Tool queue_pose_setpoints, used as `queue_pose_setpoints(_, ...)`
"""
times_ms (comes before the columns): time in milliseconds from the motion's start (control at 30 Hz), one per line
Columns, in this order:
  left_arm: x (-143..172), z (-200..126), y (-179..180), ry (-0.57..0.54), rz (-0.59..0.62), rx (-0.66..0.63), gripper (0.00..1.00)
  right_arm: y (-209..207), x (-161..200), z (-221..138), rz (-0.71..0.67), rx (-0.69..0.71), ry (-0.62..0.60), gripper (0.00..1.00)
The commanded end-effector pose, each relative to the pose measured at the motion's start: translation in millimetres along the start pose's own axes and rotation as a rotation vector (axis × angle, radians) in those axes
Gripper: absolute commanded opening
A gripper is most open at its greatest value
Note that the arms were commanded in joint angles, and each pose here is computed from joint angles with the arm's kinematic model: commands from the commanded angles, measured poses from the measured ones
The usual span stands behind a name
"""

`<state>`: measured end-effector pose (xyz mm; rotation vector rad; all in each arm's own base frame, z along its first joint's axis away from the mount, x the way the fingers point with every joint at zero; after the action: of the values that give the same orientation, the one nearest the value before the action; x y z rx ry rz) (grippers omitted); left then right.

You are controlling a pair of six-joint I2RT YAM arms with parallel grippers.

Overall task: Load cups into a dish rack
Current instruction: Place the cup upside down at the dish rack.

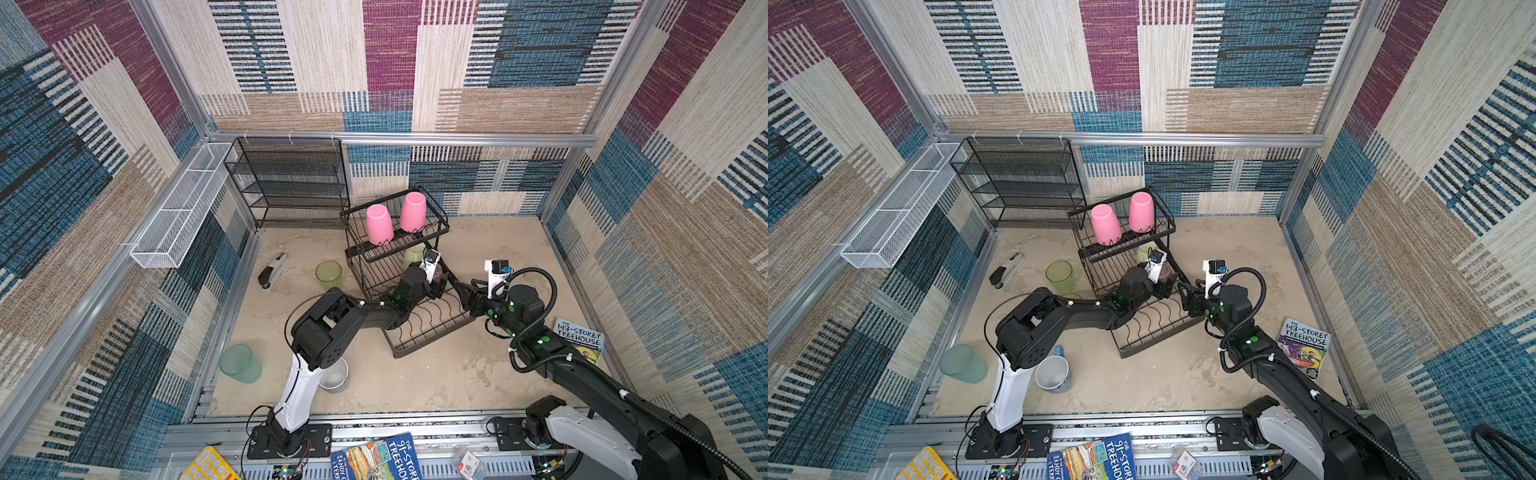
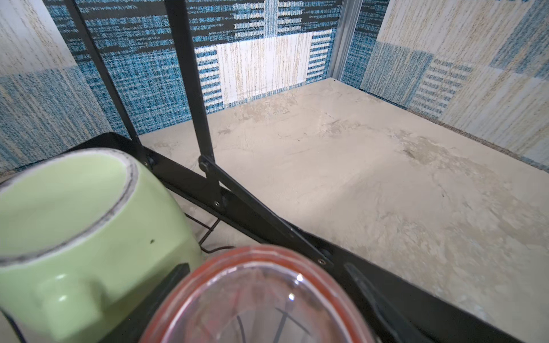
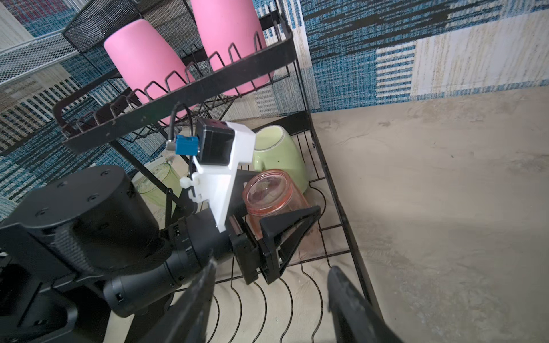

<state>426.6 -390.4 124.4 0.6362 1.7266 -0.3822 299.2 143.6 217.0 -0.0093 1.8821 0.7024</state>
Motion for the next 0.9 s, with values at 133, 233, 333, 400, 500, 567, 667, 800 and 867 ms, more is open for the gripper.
queue_pose_setpoints(133, -2.8, 7.6, 2.6, 0.030, -0.028, 0.002, 0.52, 4.8, -11.3, -4.5, -0.020, -0.020, -0.058, 0.62)
queue_pose_setpoints(233, -5.0, 11.1, 2.7, 0.038, -0.029, 0.005, 0.55, 4.1, -10.4, -3.8, -0.022, -0.018, -0.056, 0.63)
queue_pose_setpoints(333, 3.0, 13.0, 2.9, 0.088, -0.019, 0.006, 0.57, 3.1, -9.6, -4.3, -0.022, -0.013, -0.055, 0.63)
queue_pose_setpoints(400, 2.3, 13.7, 2.9, 0.095, -0.016, 0.006, 0.57, 2.9, -9.7, -4.9, -0.026, -0.011, -0.057, 0.63)
queue_pose_setpoints(500, 3.6, 14.3, 2.8, 0.110, -0.013, 0.008, 0.57, 1.7, -10.2, -5.9, -0.029, -0.003, -0.060, 0.63)
queue_pose_setpoints(567, 4.1, 15.0, 2.3, 0.125, -0.011, 0.008, 0.58, 1.6, -10.1, -7.0, -0.030, -0.003, -0.062, 0.63)
queue_pose_setpoints(667, 3.7, 15.8, 1.8, 0.126, -0.010, 0.011, 0.62, 1.3, -11.9, -9.0, -0.033, 0.001, -0.071, 0.63)
queue_pose_setpoints(800, 3.9, 17.0, 0.2, 0.133, -0.007, 0.021, 0.68, 1.0, -12.6, -10.3, -0.037, 0.005, -0.075, 0.63)
queue_pose_setpoints(867, 4.9, 17.5, -0.1, 0.137, -0.006, 0.023, 0.72, 1.3, -13.4, -11.2, -0.037, 0.005, -0.079, 0.64)
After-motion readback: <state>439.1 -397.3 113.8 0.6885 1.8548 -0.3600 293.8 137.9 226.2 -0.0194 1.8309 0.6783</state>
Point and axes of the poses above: each gripper's point midway between its finger pads, its own z axis out along the fingers, its own y axis along the line the jaws close on, x = y × z, the point moved 2 cm from there along -z, back along the fingers, and after that the axes turned 7 degrees about z, right-handed, at the moved point
